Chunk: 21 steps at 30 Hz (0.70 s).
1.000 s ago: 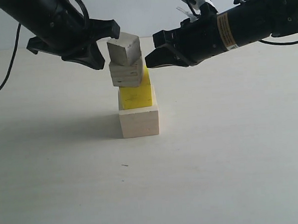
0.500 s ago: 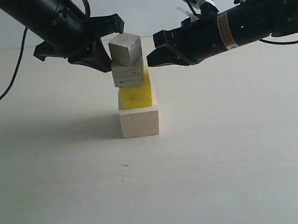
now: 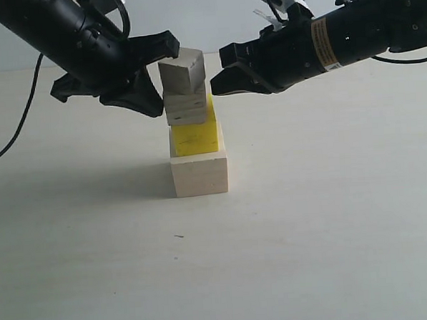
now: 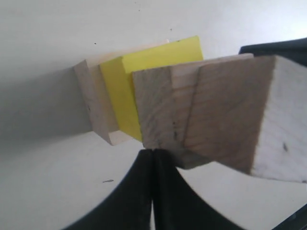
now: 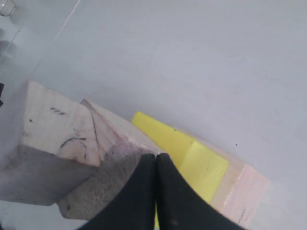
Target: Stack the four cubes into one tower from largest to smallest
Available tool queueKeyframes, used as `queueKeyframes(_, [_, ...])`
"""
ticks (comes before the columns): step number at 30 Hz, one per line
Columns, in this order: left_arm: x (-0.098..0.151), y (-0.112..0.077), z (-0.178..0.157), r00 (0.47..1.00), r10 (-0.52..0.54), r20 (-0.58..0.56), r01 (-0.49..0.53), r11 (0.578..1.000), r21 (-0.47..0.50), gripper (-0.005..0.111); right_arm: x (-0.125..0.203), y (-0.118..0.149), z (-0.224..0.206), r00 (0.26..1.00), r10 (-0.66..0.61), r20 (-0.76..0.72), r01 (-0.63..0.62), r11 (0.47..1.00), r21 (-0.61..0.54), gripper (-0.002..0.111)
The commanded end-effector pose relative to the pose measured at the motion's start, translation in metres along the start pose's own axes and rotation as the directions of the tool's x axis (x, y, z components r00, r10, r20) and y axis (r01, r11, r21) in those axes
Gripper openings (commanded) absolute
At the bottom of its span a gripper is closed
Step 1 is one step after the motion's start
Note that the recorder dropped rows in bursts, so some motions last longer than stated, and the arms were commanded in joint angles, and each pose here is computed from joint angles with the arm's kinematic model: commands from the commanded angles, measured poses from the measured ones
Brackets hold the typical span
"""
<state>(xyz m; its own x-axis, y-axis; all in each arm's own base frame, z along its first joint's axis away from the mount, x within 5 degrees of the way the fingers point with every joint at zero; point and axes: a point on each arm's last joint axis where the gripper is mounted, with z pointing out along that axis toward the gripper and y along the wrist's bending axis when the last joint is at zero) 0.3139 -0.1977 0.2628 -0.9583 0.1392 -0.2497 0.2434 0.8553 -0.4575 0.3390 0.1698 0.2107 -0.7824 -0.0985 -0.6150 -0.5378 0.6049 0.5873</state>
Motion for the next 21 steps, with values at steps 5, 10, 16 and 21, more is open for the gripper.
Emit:
queueKeyframes(5, [-0.0003,-0.0015,-0.0047,1.0,-0.011,0.017,0.01,1.0,0.023,0.0,-0.0035,0.0025,-0.0033,1.0,-0.008,0.013,0.008,1.0,-0.001,0.0])
queueKeyframes(10, [-0.0021,-0.0018,-0.0047,0.999,-0.011,0.037,0.01,1.0,0.026,0.0,-0.003,0.0037,-0.0033,1.0,-0.008,0.007,0.008,1.0,-0.014,0.0])
queueKeyframes(16, [-0.0044,-0.0049,-0.005,0.998,-0.014,0.062,0.01,0.998,0.061,0.0,-0.0027,0.0042,-0.0033,1.0,-0.008,0.005,0.008,1.0,-0.02,0.0])
queueKeyframes(21, [-0.0049,-0.005,-0.005,0.998,-0.015,0.067,0.011,0.998,0.062,0.0,-0.0025,0.0048,-0.0034,1.0,-0.008,0.002,0.008,1.0,-0.026,0.0])
